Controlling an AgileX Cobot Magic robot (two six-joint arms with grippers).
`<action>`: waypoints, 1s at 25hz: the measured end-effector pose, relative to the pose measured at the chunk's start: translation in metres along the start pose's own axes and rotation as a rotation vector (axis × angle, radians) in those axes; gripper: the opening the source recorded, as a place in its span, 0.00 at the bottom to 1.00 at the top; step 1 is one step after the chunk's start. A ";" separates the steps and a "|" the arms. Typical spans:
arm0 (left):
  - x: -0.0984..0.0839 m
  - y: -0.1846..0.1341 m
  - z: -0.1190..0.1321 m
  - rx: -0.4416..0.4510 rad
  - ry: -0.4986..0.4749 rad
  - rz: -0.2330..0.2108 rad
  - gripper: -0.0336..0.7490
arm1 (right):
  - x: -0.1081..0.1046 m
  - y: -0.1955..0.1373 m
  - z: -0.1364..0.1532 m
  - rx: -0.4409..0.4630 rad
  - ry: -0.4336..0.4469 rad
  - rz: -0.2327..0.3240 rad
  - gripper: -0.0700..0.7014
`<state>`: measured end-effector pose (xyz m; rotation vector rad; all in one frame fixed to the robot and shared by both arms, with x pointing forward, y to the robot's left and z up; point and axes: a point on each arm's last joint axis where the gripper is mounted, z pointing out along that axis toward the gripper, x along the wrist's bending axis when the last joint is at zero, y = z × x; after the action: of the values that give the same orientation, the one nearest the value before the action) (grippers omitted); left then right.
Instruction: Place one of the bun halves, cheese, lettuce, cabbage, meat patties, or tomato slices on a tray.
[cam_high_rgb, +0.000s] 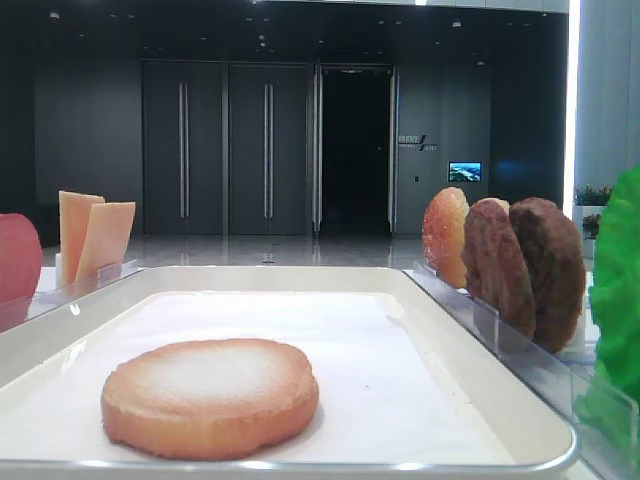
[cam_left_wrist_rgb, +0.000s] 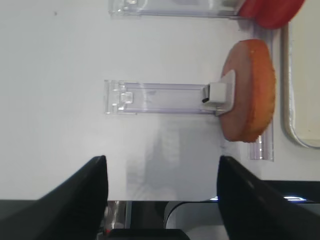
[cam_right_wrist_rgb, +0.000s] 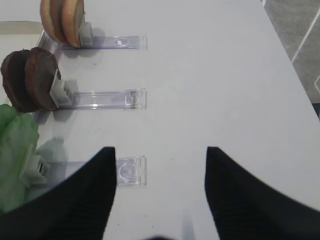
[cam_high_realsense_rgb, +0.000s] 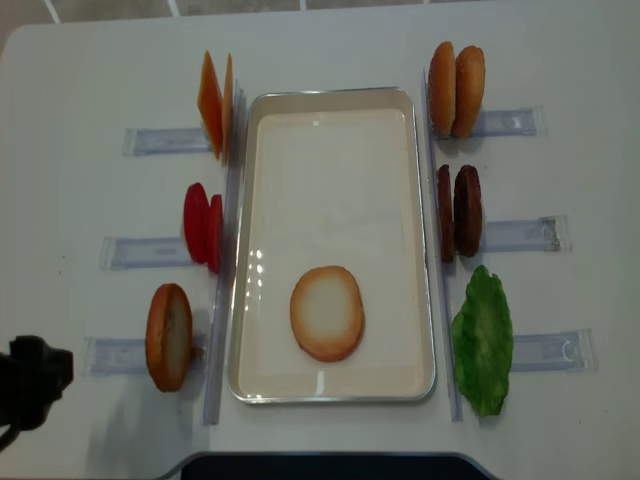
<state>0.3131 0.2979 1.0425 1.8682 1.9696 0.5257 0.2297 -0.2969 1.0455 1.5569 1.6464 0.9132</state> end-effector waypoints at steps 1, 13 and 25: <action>0.000 -0.005 -0.002 -0.023 -0.018 0.017 0.70 | 0.000 0.000 0.000 0.000 0.000 0.000 0.62; 0.004 -0.046 -0.025 -0.306 -0.124 0.081 0.70 | 0.000 0.000 0.000 0.000 0.000 0.000 0.62; 0.008 -0.067 -0.039 -0.474 -0.163 0.086 0.70 | 0.000 0.000 0.000 0.000 0.000 0.000 0.62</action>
<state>0.2354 0.3020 1.0417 1.6382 1.5032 0.7625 0.2297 -0.2969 1.0455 1.5569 1.6464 0.9132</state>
